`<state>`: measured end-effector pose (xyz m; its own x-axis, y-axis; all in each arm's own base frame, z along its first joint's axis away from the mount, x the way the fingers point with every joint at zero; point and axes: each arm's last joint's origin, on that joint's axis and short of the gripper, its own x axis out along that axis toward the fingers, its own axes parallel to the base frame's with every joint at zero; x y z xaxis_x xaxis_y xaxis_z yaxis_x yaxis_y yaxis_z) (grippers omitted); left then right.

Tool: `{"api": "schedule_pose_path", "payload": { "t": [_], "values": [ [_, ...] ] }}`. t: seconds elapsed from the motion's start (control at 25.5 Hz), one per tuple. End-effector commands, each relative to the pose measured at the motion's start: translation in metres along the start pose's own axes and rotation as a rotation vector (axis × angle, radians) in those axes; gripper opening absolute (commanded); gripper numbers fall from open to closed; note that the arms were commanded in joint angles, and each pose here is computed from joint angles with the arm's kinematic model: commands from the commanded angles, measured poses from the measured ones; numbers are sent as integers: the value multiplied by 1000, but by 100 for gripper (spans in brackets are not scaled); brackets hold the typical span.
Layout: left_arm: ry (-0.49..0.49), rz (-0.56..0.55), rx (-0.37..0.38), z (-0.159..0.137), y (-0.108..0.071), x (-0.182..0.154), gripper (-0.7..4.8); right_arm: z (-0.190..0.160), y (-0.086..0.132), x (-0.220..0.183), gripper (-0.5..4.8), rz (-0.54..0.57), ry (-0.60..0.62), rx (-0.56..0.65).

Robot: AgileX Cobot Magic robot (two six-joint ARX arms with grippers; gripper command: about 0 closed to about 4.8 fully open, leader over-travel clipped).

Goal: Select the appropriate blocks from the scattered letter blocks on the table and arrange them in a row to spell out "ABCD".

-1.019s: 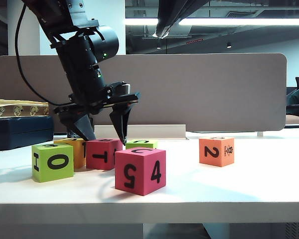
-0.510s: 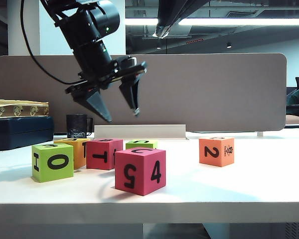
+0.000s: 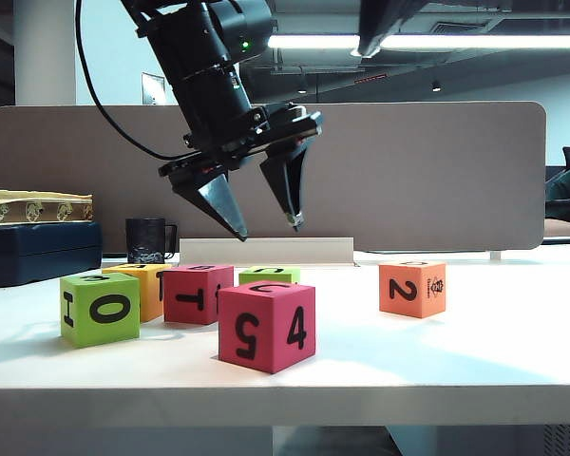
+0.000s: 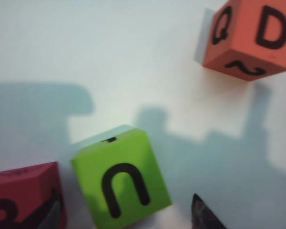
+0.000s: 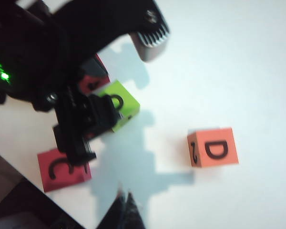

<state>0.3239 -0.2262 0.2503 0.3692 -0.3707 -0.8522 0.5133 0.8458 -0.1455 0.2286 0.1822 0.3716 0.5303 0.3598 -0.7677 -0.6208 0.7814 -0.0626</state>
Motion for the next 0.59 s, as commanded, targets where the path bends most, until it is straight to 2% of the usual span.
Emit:
{"api": "schedule_pose_path", "payload": {
  "t": [0.04,0.35,0.59],
  "values": [
    [-3,34,1,0,-1,0,340,-2,-1,-5,-1,0,14,1],
    [64,5,-32,-6,-2,15,341,-3,-1,-5,-2,1,22,0],
    [88,0,-22,-8,-6,23,341,-3,-1,-4,-1,1,21,0]
  ]
}}
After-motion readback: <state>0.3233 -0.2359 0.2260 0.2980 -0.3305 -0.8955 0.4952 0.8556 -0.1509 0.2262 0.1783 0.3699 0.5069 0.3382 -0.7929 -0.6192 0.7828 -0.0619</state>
